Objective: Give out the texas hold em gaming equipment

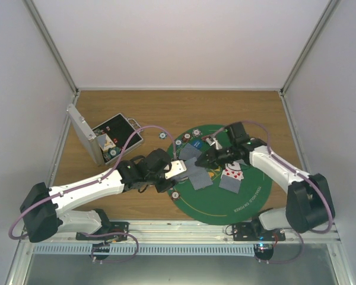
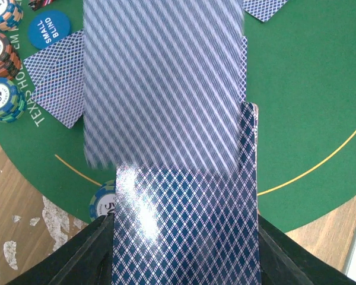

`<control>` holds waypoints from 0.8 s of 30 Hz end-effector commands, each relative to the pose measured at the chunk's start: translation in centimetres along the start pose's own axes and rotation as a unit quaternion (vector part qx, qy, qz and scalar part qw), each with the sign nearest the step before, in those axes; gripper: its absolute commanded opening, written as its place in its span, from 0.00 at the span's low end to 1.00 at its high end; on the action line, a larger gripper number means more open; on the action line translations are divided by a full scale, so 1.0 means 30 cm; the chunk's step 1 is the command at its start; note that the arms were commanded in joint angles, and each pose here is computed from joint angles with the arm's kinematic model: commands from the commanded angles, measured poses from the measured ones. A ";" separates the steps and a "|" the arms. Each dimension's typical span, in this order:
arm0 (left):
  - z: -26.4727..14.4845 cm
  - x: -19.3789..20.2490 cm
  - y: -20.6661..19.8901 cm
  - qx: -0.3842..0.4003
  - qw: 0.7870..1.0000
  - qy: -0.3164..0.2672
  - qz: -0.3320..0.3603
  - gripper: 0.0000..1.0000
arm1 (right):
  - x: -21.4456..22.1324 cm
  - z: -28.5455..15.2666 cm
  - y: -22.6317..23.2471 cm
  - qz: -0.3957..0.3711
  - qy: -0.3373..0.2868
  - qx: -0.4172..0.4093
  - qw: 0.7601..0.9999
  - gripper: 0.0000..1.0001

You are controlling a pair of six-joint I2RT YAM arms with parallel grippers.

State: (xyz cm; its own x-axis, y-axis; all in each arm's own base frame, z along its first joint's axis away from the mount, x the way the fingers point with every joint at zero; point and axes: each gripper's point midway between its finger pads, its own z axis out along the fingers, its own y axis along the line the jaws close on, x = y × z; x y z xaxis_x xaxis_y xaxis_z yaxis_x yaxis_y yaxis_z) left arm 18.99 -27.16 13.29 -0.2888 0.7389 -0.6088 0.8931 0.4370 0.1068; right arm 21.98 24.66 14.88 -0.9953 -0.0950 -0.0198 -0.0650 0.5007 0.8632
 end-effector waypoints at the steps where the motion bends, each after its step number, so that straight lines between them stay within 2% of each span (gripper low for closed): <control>1: -0.020 -0.048 0.007 -0.008 0.999 -0.034 0.004 0.56 | -0.028 -0.123 -0.073 0.022 -0.066 0.039 0.997 0.01; 5: -0.021 -0.050 0.008 -0.008 0.999 -0.034 0.003 0.56 | -0.041 -0.262 -0.189 0.075 -0.141 0.084 0.984 0.01; 9: -0.022 -0.052 0.008 -0.009 0.999 -0.035 0.004 0.56 | 0.001 -0.374 -0.327 0.160 -0.203 0.126 0.958 0.01; 13: -0.021 -0.050 0.007 -0.008 0.999 -0.034 0.003 0.56 | 0.049 -0.413 -0.391 0.211 -0.241 0.132 0.938 0.01; 18: -0.021 -0.051 0.005 -0.006 0.999 -0.036 0.003 0.56 | 0.089 -0.427 -0.432 0.244 -0.261 0.139 0.924 0.01; 24: -0.022 -0.051 0.004 -0.006 0.999 -0.037 0.003 0.56 | 0.135 -0.372 -0.488 0.275 -0.238 0.128 0.923 0.01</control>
State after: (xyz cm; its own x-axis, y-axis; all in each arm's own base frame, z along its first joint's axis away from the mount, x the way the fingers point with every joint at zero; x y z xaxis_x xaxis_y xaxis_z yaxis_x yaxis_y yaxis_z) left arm 18.96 -27.18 13.35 -0.2875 0.7382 -0.6103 0.8934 0.4363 0.1069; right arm 20.85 7.26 9.39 -0.8158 0.5766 0.0449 0.4466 0.5788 0.6823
